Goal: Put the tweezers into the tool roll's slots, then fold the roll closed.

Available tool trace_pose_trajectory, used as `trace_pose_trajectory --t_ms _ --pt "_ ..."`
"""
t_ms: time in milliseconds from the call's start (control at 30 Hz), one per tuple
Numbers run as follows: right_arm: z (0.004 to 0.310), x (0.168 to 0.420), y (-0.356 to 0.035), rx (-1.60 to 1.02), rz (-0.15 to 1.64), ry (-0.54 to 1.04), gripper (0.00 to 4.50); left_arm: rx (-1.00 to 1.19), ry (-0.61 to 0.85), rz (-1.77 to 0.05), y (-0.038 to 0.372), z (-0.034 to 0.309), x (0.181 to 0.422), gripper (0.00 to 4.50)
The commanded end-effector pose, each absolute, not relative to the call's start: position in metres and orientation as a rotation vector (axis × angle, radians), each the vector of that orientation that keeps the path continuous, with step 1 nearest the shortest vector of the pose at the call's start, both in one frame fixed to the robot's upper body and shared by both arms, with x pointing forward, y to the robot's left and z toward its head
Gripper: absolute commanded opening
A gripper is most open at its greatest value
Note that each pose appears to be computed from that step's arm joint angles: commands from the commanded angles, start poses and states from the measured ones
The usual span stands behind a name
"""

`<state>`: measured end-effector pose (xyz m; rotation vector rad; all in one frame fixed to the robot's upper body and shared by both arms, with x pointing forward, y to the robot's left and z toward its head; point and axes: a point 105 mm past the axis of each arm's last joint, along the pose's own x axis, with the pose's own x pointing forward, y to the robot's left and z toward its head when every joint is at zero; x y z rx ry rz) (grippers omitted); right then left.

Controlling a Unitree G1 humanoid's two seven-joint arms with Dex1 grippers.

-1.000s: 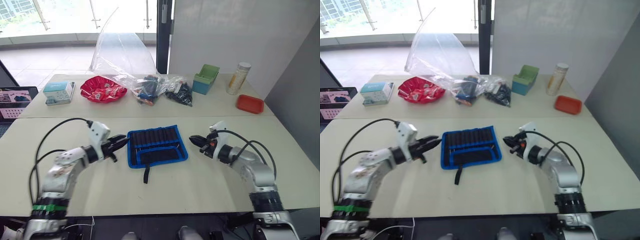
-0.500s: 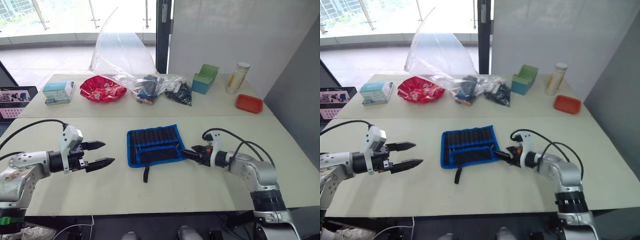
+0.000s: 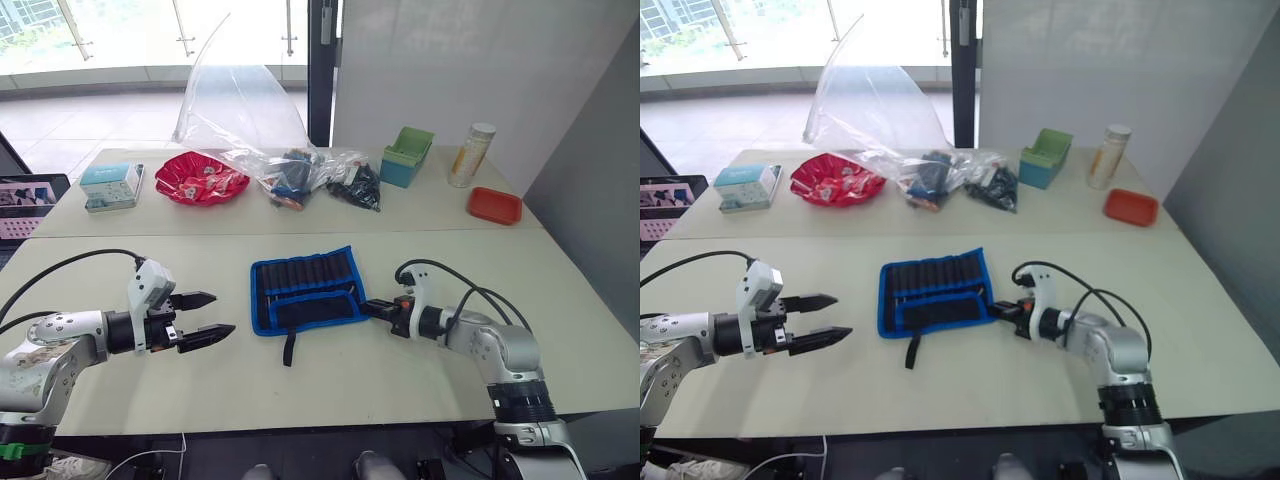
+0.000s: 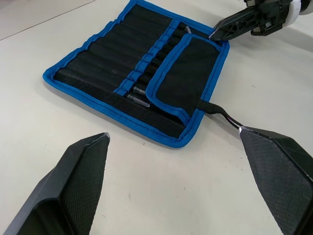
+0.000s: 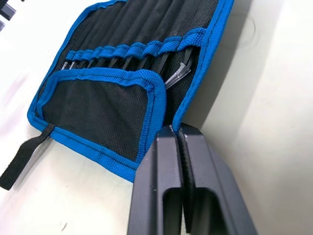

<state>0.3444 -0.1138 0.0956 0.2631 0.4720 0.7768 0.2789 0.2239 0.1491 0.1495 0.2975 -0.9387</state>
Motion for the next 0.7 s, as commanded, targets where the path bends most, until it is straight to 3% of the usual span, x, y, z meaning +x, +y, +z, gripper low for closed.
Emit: trace_pose_trajectory --t_ms 33,167,367,700 --pt "0.109 0.347 -0.125 0.275 0.763 0.408 0.05 0.164 0.276 -0.946 0.225 0.155 0.280 4.50" --pt "0.130 0.340 -0.119 0.269 0.817 0.333 0.05 0.193 0.264 -0.950 0.221 0.154 0.285 4.50" --pt "0.146 0.334 -0.091 0.053 0.890 0.243 0.05 0.209 0.269 -0.966 0.216 0.150 0.290 4.50" --pt "0.139 0.324 -0.052 -0.073 0.965 0.284 0.05 0.216 0.280 -0.973 0.214 0.147 0.288 4.50"
